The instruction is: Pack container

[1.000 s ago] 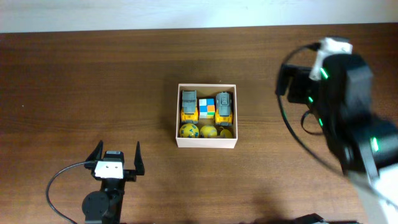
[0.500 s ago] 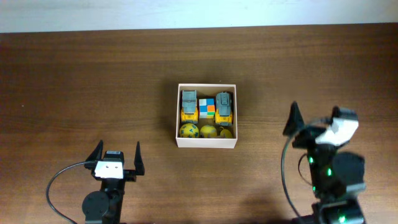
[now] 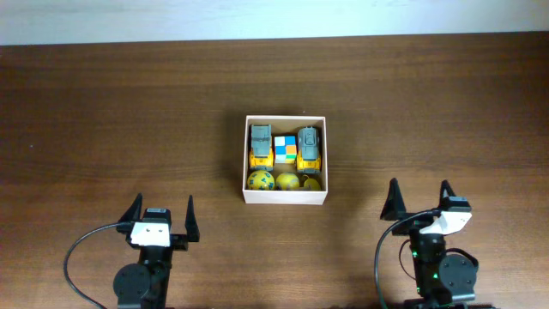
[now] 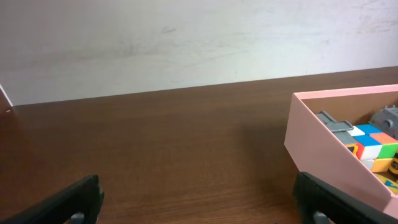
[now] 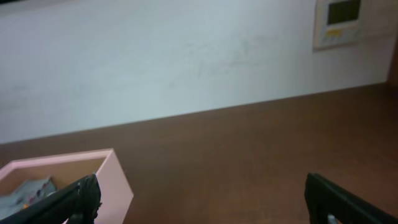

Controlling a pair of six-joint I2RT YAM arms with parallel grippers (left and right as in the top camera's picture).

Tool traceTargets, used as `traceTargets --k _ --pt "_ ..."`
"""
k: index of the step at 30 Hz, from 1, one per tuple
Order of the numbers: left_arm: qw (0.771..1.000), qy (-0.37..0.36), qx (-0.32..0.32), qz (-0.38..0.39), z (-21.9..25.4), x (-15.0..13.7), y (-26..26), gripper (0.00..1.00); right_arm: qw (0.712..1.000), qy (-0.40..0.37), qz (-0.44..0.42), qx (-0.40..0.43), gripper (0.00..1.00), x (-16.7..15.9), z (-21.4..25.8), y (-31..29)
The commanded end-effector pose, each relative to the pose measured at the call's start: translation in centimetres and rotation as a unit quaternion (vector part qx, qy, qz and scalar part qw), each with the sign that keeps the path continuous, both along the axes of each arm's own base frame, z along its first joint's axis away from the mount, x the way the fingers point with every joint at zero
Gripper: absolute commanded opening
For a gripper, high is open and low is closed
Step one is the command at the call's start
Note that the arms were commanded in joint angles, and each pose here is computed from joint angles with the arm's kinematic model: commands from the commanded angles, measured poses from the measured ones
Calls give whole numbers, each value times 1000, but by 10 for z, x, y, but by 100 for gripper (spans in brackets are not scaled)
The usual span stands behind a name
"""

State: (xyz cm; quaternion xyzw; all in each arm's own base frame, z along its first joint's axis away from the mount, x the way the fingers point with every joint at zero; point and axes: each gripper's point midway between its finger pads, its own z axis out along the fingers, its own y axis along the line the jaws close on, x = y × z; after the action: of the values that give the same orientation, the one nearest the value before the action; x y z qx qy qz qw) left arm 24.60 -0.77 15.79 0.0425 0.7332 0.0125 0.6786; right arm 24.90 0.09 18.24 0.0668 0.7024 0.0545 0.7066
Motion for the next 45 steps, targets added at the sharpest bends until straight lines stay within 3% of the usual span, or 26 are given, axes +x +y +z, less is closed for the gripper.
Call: traceTargets --k 1,17,28,45 --pt "1000 -1 2 0 -1 0 0 99 1000 10 13 -6 99 -1 -11 4" --pt "1000 -1 2 0 -1 0 0 99 998 42 22 -36 99 -3 -27 6" --pt "1000 -1 2 0 -1 0 0 99 987 38 44 -148 99 -4 -27 15" --pt "1000 -1 2 0 -1 0 0 99 987 38 44 -148 99 -4 -27 15"
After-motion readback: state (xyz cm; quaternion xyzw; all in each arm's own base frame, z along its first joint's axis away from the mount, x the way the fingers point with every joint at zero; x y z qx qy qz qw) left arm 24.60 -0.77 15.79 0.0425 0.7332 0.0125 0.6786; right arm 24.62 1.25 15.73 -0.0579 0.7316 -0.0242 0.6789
